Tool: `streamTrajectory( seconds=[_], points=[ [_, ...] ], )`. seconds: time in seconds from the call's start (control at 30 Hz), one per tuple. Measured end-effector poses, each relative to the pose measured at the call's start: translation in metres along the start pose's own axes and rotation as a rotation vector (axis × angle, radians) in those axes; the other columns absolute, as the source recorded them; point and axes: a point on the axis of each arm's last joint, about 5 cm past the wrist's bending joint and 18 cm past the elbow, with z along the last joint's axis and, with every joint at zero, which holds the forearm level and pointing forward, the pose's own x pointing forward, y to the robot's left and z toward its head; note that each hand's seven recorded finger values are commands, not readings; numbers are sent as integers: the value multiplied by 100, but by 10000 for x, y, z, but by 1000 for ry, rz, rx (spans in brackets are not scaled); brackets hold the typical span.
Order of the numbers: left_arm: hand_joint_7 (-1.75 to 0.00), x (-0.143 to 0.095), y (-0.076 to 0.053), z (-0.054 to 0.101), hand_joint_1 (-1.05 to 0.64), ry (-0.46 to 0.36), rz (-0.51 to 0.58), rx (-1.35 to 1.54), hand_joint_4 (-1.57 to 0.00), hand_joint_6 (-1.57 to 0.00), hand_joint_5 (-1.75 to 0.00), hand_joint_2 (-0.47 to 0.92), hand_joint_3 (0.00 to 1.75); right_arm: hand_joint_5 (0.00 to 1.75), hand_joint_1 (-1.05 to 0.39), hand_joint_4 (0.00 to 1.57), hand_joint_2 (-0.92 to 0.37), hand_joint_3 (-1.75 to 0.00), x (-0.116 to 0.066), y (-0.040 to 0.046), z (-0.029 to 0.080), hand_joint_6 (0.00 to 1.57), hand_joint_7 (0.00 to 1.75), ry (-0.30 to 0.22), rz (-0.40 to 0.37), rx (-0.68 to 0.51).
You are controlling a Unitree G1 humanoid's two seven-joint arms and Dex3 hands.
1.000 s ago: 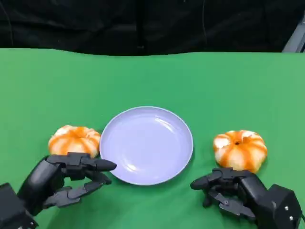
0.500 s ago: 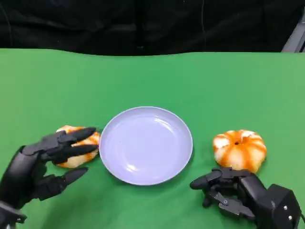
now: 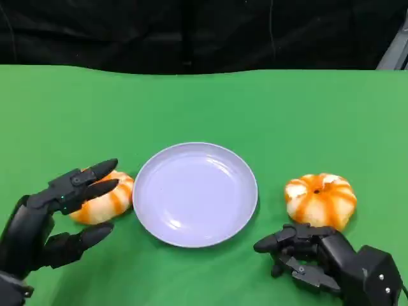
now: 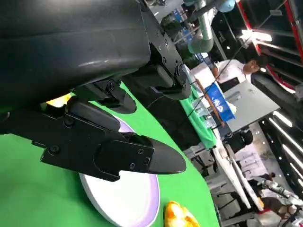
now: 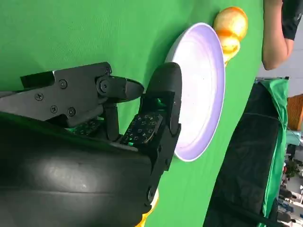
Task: Grasp the bread from the table and place it into the plate.
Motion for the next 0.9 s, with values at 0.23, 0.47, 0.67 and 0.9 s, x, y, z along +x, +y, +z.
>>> streamTrajectory(
  seconds=[0.23,0.47,0.67,0.9],
  points=[
    [-3,35,9,-20,-81,46,38,156,-46,-54,0,92,28,129,-4,78,-92,-35,4,0,4,106,44,-1,-1,0],
    [-3,172,68,-119,-81,127,11,540,-45,-57,0,92,27,129,-4,77,-92,-34,6,7,7,106,43,-2,-2,-8],
    [-2,199,46,-174,-81,118,10,616,-44,-58,0,92,27,129,-5,77,-92,-34,6,4,7,106,43,0,-4,-9],
    [-2,229,34,-212,-82,146,-48,697,-41,-60,0,92,28,128,-5,77,-92,-34,5,2,8,106,42,1,-4,-9]
  ],
)
